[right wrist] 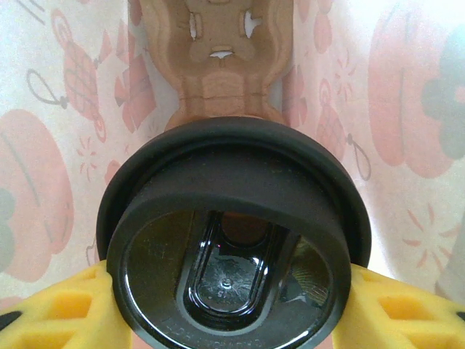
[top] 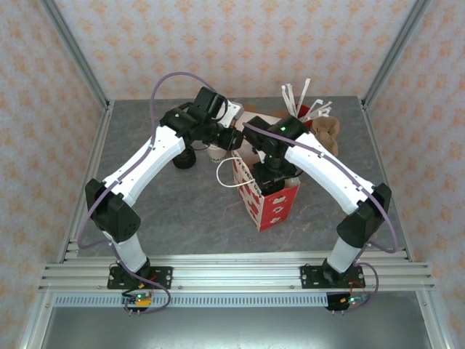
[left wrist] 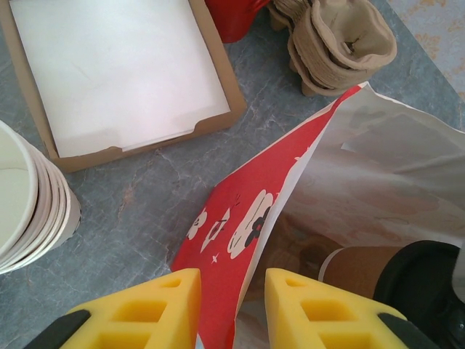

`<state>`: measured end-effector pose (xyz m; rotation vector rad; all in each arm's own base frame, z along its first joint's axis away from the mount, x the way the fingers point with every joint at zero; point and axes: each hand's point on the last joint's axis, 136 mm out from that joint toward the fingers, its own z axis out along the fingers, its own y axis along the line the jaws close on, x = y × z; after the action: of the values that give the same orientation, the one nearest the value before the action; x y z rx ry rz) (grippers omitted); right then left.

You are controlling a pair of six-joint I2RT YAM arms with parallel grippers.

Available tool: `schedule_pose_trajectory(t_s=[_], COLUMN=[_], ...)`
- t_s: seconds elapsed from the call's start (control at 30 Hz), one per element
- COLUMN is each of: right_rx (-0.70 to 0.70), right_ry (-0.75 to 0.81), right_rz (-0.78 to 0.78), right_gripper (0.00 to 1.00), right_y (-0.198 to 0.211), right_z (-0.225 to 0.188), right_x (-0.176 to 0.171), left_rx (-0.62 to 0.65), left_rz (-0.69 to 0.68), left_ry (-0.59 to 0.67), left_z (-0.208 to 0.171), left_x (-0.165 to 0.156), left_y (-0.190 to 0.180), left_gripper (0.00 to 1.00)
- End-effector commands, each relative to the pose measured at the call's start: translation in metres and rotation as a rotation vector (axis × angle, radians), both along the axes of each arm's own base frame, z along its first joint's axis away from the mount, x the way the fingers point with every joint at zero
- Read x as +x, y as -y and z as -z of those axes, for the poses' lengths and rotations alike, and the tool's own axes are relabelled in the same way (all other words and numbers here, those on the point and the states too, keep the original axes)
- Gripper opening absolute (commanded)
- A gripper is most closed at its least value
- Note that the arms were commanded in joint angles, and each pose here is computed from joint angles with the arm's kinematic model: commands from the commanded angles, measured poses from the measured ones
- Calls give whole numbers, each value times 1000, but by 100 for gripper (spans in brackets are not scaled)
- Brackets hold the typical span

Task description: Pack the takeout coffee

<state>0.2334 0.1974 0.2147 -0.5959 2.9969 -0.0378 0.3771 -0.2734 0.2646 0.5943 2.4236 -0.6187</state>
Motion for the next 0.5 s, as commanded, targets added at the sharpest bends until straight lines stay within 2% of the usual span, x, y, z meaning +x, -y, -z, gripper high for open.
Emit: schedule_pose_trajectory(t_s=[0.0,0.47], right_rx=[-21,-6], right_ry=[-11,-37], right_rz=[27,21], right_gripper=[53,53], right_y=[3,-2], right_z=[9,25], right_x=[0,-1], left_rx=[-16,-17], left_rz=[-3,0], left_ry=[30,27], left_z=[-9,-8], left_x=[1,0], left_y=[1,2], left_gripper=[29,29])
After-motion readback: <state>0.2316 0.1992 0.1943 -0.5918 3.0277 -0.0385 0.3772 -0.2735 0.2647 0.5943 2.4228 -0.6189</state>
